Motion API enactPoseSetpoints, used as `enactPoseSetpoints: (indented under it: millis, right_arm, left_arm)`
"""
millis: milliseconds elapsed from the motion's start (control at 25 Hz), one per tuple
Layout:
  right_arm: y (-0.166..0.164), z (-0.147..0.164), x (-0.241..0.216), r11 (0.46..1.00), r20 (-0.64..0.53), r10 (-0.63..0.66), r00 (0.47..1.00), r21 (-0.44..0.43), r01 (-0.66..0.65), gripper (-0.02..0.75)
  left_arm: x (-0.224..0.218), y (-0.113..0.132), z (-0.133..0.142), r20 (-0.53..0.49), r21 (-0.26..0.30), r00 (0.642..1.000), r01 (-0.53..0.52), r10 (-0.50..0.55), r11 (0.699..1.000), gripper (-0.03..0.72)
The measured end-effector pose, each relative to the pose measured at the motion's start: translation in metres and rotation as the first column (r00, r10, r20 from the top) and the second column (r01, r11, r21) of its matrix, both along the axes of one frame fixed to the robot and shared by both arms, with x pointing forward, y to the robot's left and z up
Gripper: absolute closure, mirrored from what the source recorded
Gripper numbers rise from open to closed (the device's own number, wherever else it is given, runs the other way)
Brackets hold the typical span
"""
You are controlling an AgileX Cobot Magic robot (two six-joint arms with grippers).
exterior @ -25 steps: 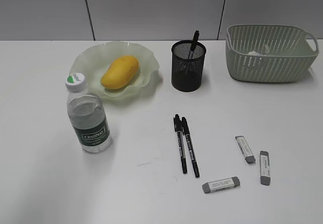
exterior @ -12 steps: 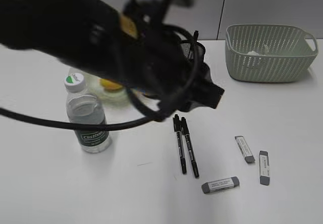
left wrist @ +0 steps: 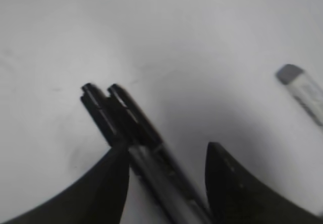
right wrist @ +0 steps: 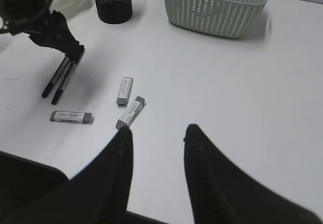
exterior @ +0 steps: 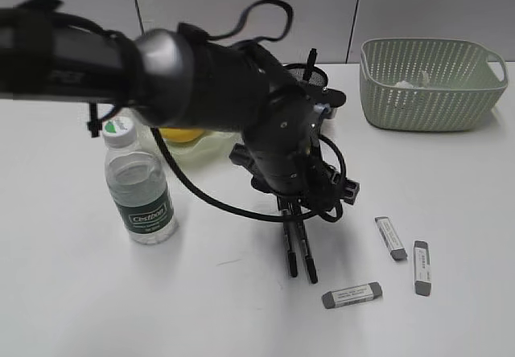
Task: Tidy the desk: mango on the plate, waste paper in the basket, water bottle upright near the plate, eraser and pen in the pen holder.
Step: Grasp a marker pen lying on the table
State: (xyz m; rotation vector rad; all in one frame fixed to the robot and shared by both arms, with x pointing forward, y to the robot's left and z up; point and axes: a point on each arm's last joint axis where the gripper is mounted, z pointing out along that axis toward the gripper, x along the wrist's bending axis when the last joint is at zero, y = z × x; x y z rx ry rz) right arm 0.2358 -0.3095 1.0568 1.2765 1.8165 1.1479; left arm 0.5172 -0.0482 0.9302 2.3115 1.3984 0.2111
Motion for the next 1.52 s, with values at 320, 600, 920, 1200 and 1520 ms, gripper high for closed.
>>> enactPoseSetpoints:
  millis: [320, 600, 920, 1200, 1520]
  right_arm:
    - [0.0, 0.0, 0.0, 1.0, 0.0, 0.0, 1.0, 0.001, 0.0, 0.452]
    - [0.0, 0.0, 0.0, 1.0, 0.0, 0.0, 1.0, 0.001, 0.0, 0.452]
    - [0.0, 0.0, 0.0, 1.0, 0.0, 0.0, 1.0, 0.001, 0.0, 0.452]
    - [0.0, 0.0, 0.0, 1.0, 0.0, 0.0, 1.0, 0.001, 0.0, 0.452]
    - [0.0, 0.0, 0.0, 1.0, 0.0, 0.0, 1.0, 0.001, 0.0, 0.452]
  left_arm:
    - [0.014, -0.001, -0.032, -0.009, 0.139, 0.991, -0.127, 0.13, 0.982, 0.33]
    - [0.017, 0.0, -0.035, -0.003, 0.145, 0.99, -0.137, 0.138, 0.98, 0.36]
    - [0.017, -0.002, -0.04, -0.004, 0.135, 0.991, -0.132, 0.134, 0.982, 0.372]
    - [0.018, -0.004, -0.043, -0.002, 0.129, 0.991, -0.131, 0.132, 0.983, 0.607]
    - [0.046, 0.002, 0.047, 0.306, -0.134, 0.946, -0.068, 0.106, 0.989, 0.613]
